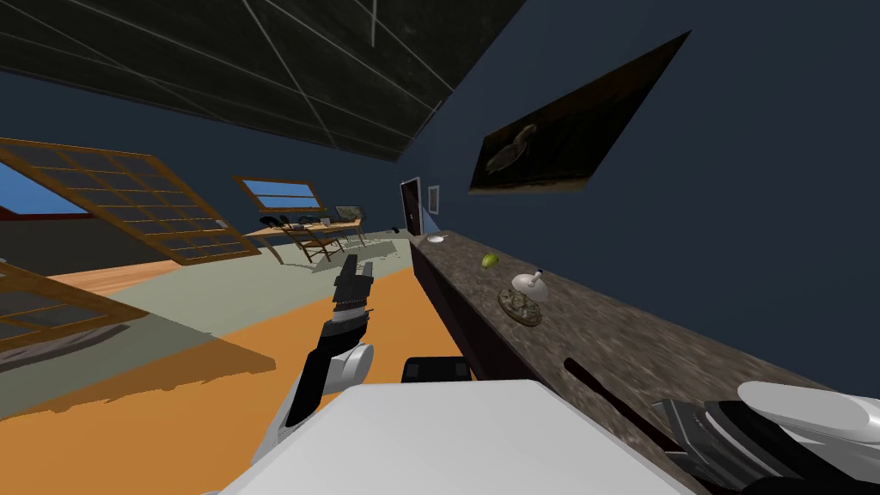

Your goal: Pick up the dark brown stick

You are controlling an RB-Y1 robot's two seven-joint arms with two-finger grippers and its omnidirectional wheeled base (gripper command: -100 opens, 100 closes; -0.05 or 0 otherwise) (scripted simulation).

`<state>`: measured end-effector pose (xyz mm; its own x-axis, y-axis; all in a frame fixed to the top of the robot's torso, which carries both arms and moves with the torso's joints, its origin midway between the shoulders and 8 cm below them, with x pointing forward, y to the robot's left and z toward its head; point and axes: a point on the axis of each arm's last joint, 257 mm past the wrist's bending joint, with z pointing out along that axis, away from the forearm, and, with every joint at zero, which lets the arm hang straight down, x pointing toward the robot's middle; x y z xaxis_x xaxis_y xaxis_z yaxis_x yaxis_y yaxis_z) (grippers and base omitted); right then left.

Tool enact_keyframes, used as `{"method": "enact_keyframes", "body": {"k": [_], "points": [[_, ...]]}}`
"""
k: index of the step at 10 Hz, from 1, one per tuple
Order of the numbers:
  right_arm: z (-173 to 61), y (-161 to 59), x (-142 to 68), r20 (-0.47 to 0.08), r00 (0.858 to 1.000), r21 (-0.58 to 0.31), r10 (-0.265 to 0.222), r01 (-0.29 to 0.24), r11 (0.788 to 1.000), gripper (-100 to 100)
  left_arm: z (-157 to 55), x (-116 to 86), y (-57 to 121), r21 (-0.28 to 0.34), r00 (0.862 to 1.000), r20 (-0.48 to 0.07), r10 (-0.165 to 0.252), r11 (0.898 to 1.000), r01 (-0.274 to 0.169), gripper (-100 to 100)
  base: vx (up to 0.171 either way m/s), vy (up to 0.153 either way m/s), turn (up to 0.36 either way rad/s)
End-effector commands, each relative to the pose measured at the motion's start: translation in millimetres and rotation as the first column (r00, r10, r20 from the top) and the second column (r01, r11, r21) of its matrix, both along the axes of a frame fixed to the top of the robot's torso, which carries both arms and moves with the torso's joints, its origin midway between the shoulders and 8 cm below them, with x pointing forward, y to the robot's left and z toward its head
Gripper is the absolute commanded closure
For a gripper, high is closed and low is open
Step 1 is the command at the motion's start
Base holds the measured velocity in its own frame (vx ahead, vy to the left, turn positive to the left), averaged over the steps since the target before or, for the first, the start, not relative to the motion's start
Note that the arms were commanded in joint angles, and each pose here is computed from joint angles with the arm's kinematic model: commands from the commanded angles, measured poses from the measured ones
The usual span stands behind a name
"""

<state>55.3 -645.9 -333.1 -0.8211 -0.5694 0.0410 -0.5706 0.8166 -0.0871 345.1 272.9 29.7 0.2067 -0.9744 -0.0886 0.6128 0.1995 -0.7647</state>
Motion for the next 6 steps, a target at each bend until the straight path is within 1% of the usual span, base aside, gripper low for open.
{"method": "enact_keyframes", "body": {"k": [1,2,3,4,5,6], "points": [[-2,9,0,0.001,1.000,0.007,-0.011,0.011,1.000,-100,0,0,0.0,0.000,1.000,0.000,0.000,1.000,0.000,0,-0.059,-0.048,0.057],[-2,12,-2,0.000,0.999,-0.005,-0.034,0.034,0.999,-100,0,0,0.0,0.000,1.000,0.000,0.000,1.000,0.000,0,-0.060,-0.032,0.117],[-4,19,-2,0.000,1.000,0.009,-0.031,0.031,0.999,-100,0,0,0.0,0.000,1.000,0.000,0.000,1.000,0.000,0,-0.052,-0.033,0.051],[-4,22,-4,-0.002,0.999,-0.003,-0.055,0.055,0.999,-100,0,0,0.0,0.000,1.000,0.000,0.000,1.000,0.000,0,-0.057,-0.044,0.089],[-6,30,-4,-0.003,0.999,0.011,-0.052,0.052,0.999,-100,0,0,0.0,0.000,1.000,0.000,0.000,1.000,0.000,0,-0.051,-0.044,0.050],[-5,26,-3,-0.002,0.999,0.007,-0.048,0.048,0.999,-100,0,0,0.0,0.000,1.000,0.000,0.000,1.000,0.000,0,-0.019,-0.017,0.004]]}}
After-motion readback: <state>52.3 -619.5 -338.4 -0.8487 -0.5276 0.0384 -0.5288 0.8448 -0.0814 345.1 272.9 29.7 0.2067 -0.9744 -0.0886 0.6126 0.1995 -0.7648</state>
